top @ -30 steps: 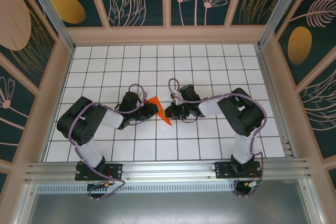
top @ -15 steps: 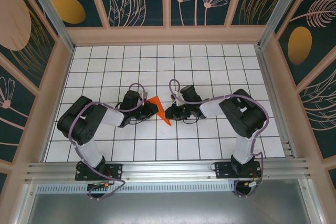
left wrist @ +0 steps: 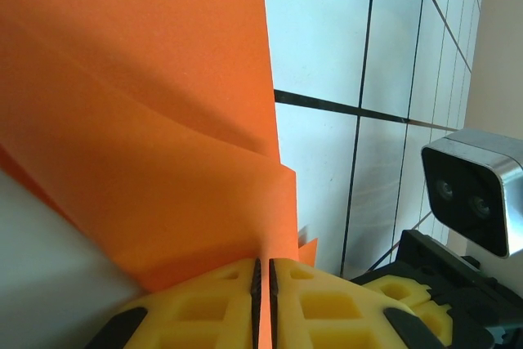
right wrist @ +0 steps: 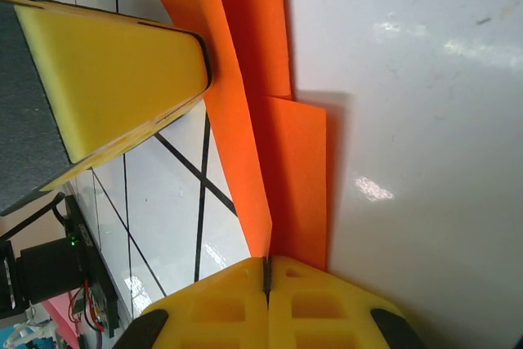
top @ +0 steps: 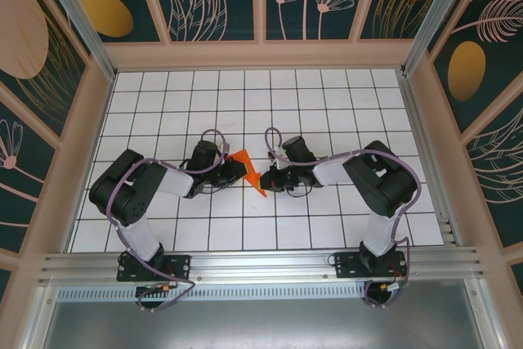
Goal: Fold a paper plane with a square sheet of paper (pick it up from the middle)
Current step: Fold the wing for the fifth time at the center of the table.
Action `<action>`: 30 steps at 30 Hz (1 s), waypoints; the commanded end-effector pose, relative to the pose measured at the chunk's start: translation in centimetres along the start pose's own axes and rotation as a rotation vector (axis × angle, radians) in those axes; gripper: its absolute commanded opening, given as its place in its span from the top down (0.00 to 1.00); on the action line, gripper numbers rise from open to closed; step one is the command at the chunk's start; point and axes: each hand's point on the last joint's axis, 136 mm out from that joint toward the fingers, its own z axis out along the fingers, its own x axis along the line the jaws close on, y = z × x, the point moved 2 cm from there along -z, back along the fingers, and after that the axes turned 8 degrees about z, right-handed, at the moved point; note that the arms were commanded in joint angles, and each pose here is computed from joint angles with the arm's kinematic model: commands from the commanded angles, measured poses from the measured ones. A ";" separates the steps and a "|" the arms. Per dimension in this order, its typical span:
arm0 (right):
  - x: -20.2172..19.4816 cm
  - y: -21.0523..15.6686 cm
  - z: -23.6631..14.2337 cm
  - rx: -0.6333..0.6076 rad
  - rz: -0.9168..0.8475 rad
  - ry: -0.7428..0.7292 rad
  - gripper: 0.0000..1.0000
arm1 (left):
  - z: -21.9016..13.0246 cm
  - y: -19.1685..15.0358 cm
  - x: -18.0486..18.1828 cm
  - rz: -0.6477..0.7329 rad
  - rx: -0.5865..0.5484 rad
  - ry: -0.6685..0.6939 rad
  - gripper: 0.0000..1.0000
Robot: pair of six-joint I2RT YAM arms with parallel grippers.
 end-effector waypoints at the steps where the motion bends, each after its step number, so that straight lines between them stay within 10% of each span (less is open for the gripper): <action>1: -1.5 -1.3 0.7 0.059 0.017 -0.054 0.93 | 0.3 -1.2 4.0 -0.062 0.008 0.171 0.84; 9: -0.1 -1.6 -0.7 0.050 -0.026 -0.045 0.81 | 0.3 -1.3 4.4 -0.075 0.008 0.195 0.85; 22: -3.1 -2.4 0.4 0.078 0.016 -0.141 0.90 | 0.3 -1.2 4.5 -0.076 0.010 0.198 0.85; 30: 0.9 0.7 -3.9 -0.149 -0.082 -0.133 0.67 | 0.2 -1.2 4.2 -0.065 0.012 0.191 0.85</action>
